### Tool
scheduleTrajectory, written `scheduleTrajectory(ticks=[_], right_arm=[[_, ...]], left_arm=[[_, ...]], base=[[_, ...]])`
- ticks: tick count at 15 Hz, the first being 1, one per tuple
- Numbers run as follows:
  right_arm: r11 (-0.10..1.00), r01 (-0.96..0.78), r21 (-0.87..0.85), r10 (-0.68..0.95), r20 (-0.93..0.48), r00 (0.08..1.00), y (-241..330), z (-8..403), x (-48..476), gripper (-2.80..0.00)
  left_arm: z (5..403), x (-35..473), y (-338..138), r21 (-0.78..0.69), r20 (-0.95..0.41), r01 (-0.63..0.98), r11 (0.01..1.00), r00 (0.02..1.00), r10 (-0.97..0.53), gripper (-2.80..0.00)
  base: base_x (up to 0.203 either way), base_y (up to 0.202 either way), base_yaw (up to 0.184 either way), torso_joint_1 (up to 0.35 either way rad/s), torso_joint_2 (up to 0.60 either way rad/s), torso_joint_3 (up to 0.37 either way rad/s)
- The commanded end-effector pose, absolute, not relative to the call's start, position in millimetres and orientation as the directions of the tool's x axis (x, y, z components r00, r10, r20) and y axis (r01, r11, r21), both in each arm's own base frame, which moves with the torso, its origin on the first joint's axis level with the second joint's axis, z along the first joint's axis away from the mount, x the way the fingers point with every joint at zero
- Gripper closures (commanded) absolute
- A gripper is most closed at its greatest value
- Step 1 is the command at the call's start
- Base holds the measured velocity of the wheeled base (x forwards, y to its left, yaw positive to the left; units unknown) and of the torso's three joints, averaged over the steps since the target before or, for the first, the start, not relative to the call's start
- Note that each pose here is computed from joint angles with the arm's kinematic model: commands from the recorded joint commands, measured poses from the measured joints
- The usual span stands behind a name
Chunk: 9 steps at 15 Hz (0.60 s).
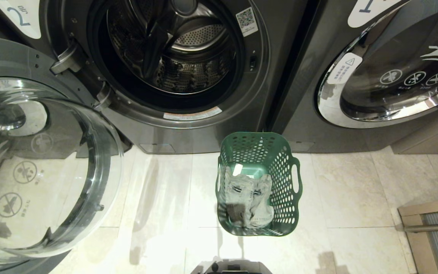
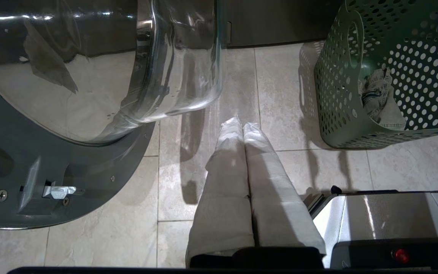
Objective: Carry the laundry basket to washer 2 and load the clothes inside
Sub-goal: Place the clothes into the washing machine
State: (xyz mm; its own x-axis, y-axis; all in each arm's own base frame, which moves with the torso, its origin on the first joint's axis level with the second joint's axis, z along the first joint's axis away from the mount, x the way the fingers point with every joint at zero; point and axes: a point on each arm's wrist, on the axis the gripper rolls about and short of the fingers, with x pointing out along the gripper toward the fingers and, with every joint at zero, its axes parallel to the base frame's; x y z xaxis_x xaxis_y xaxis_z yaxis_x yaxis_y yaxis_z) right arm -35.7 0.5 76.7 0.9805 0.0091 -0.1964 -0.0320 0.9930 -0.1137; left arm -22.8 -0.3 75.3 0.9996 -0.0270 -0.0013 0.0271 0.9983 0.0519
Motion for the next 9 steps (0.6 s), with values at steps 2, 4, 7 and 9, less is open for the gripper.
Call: scheduleTrajectory(ticks=[2,4,7,9], right_arm=[[0.993,-0.033,-0.115,0.009,-0.200,0.980,0.6,76.6,-35.6,0.00],[0.993,-0.033,-0.115,0.009,-0.200,0.980,0.6,76.6,-35.6,0.00],[0.993,-0.033,-0.115,0.009,-0.200,0.980,0.6,76.6,-35.6,0.00],[0.993,-0.034,-0.115,0.011,-0.200,0.980,0.6,76.6,-35.6,0.00]], left_arm=[[74.9,-22.6,-0.3,0.052,-0.005,0.028,0.998,1.000,-0.028,0.00],[74.9,-22.6,-0.3,0.052,-0.005,0.028,0.998,1.000,-0.028,0.00],[74.9,-22.6,-0.3,0.052,-0.005,0.028,0.998,1.000,-0.028,0.00],[74.9,-22.6,-0.3,0.052,-0.005,0.028,0.998,1.000,-0.028,0.00]], base=[[0.000,0.000,0.000,0.000,0.00,0.000],[0.000,0.000,0.000,0.000,0.00,0.000],[0.000,0.000,0.000,0.000,0.00,0.000],[0.000,0.000,0.000,0.000,0.00,0.000]])
